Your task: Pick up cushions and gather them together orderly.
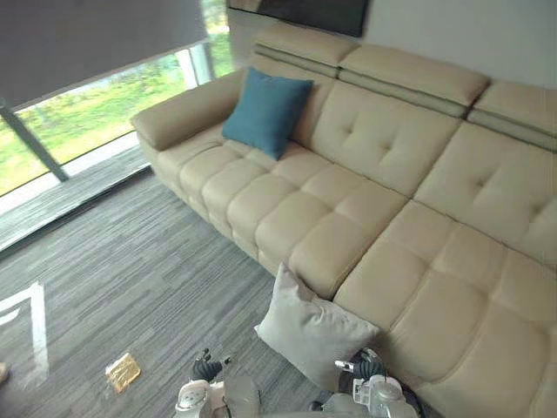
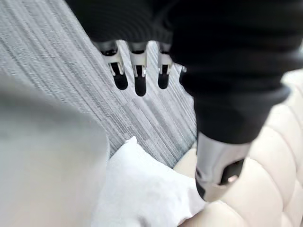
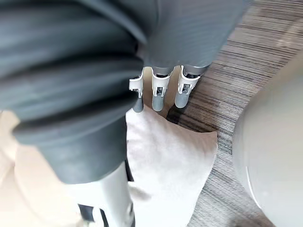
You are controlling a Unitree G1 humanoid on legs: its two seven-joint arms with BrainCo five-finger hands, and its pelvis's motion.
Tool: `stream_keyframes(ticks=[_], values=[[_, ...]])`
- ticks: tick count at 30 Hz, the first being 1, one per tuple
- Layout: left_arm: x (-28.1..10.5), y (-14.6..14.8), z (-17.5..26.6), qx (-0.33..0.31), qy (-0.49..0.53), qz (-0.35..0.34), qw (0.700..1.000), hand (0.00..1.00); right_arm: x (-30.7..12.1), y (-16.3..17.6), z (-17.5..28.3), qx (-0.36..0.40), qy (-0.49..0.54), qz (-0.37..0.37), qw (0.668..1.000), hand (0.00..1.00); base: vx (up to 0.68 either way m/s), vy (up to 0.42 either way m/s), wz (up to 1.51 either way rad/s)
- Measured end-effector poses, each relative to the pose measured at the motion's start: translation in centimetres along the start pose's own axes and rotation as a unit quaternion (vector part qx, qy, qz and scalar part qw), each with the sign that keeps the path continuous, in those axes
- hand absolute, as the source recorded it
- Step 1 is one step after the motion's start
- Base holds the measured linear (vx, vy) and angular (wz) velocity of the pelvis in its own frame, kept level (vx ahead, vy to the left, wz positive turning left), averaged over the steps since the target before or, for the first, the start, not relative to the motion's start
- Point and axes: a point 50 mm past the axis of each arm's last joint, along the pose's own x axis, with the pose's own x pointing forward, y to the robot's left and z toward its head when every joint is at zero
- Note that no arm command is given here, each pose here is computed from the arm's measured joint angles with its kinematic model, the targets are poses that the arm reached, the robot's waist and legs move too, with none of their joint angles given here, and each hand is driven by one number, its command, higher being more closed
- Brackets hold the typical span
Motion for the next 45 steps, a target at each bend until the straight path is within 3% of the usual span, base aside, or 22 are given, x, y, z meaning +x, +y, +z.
stream_keyframes(ticks=[6, 19, 29, 38, 45], values=[[0.3, 1.6, -0.2, 0.021, 0.011, 0.014, 1.000, 0.00, -0.5, 1.2, -1.3, 0.008, 0.023, 0.015, 1.000, 0.00, 0.20, 0.262, -0.85], [0.0, 0.2, -1.5, 0.027, 0.035, -0.004, 0.999, 0.00, -0.2, 0.9, -1.0, -0.027, 0.017, 0.020, 0.999, 0.00, 0.07, 0.025, -0.61], [0.2, -0.2, -0.5, 0.026, 0.017, -0.003, 1.000, 0.00, 0.1, 0.3, 0.0, -0.032, -0.001, 0.003, 0.999, 0.00, -0.07, -0.093, 0.17], [1.7, -1.0, 9.4, -0.014, -0.122, 0.013, 0.992, 0.00, 0.9, -1.4, 6.6, 0.010, -0.097, -0.047, 0.994, 0.00, -0.23, -0.058, 0.17], [0.6, 0.2, 20.4, -0.086, -0.271, 0.043, 0.958, 0.00, 0.5, -2.2, 16.0, 0.124, -0.211, -0.075, 0.967, 0.00, -0.19, -0.007, -0.01]])
